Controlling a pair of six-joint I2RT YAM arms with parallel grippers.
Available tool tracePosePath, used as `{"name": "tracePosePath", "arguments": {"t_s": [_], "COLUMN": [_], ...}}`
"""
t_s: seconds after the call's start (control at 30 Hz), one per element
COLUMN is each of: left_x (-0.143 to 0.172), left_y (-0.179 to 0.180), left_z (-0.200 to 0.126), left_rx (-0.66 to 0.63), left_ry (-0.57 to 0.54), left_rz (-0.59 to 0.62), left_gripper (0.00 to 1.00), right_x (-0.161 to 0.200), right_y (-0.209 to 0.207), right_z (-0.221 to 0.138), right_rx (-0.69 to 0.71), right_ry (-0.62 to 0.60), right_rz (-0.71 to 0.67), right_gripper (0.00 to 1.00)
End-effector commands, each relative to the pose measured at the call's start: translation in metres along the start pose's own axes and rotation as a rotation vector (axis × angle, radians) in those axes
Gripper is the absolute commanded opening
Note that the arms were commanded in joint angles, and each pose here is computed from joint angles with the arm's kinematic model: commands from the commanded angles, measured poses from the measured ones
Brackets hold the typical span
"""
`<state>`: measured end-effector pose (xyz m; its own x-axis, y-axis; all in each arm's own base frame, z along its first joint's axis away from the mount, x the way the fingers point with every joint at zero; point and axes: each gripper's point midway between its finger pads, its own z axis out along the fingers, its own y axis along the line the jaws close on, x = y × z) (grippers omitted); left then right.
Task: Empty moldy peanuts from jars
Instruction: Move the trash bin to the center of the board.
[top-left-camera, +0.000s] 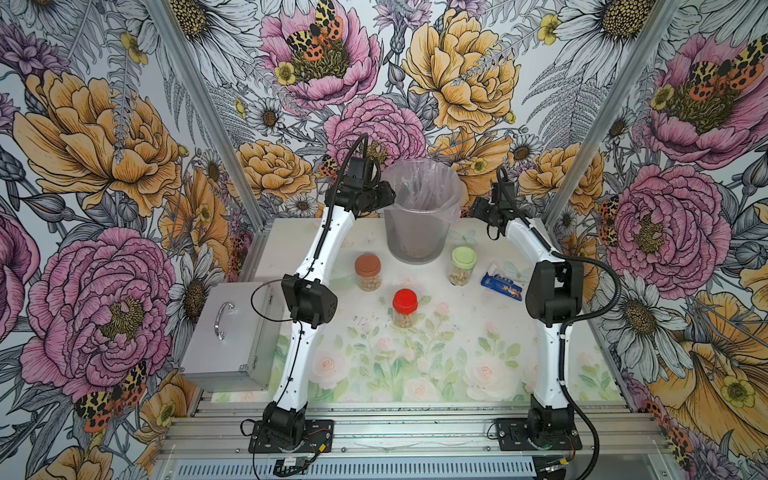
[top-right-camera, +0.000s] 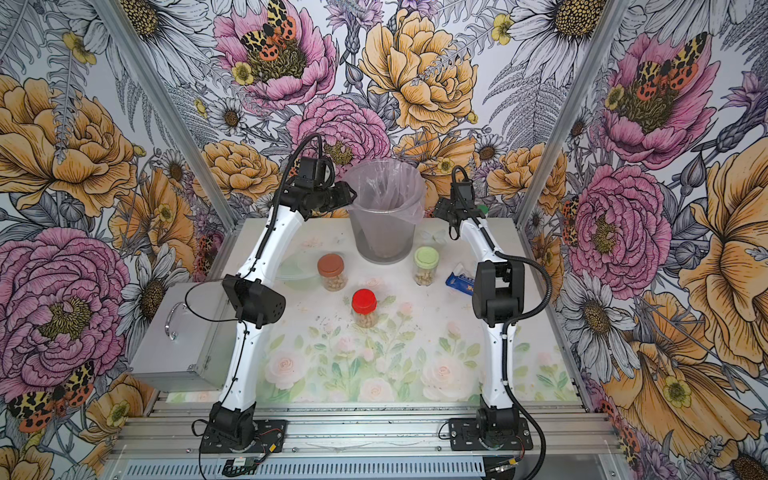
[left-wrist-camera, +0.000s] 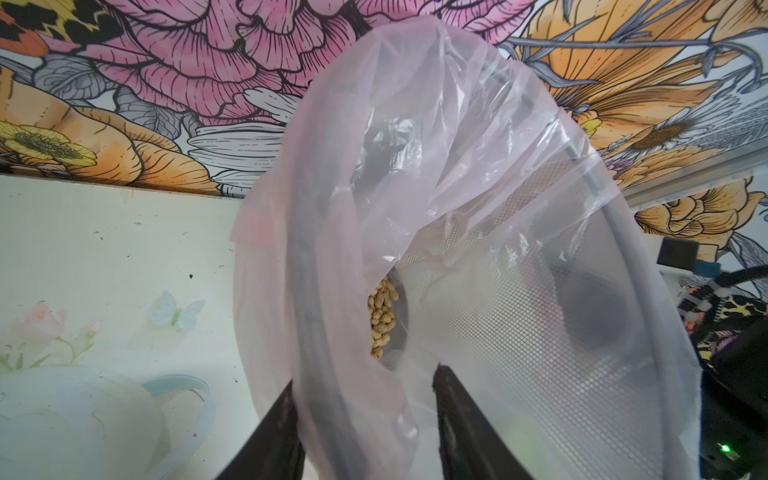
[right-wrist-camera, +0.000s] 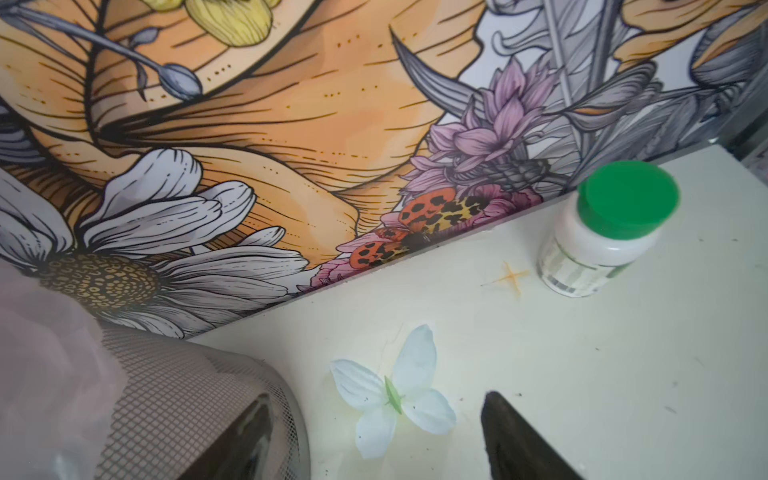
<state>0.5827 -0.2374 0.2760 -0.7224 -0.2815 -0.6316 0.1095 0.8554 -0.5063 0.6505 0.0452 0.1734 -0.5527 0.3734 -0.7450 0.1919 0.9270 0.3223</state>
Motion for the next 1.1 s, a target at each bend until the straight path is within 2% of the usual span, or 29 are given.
{"name": "tracePosePath", "arguments": {"t_s": [0.0,0.27,0.57,0.7,0.9,1.07], "left_x": [0.003,0.0,0.002,0.0,-0.008,-0.022], "left_y": [0.013,0.016,0.033,0.042,0.044,0.053], "left_z": [0.006,0.001,-0.009,-0.02,-0.042,-0.069], "left_rx": [-0.02,-0.029,-0.076,-0.088,-0.109,-0.136], "left_ry": [0.018,0.017,0.033,0.039,0.015,-0.028], "left_rz": [-0.01,-0.009,-0.015,-0.026,0.006,-0.028], "left_gripper": [0.48,0.47,0.41,0.33,0.32,0.28], "right_x": [0.002,0.03,0.067,0.08,0.09,0.094], "right_y": [0.034,0.088,0.131,0.154,0.17,0.198], "right_z": [0.004,0.019,0.02,0.017,0.018,0.005], "right_rx": [-0.065,-0.126,-0.2,-0.244,-0.276,-0.334], "right_ry": [0.009,0.061,0.111,0.12,0.128,0.118], "right_rz": [-0.029,-0.123,-0.2,-0.25,-0.234,-0.267], "right_gripper": [0.78,0.78,0.79,0.8,0.81,0.83]}}
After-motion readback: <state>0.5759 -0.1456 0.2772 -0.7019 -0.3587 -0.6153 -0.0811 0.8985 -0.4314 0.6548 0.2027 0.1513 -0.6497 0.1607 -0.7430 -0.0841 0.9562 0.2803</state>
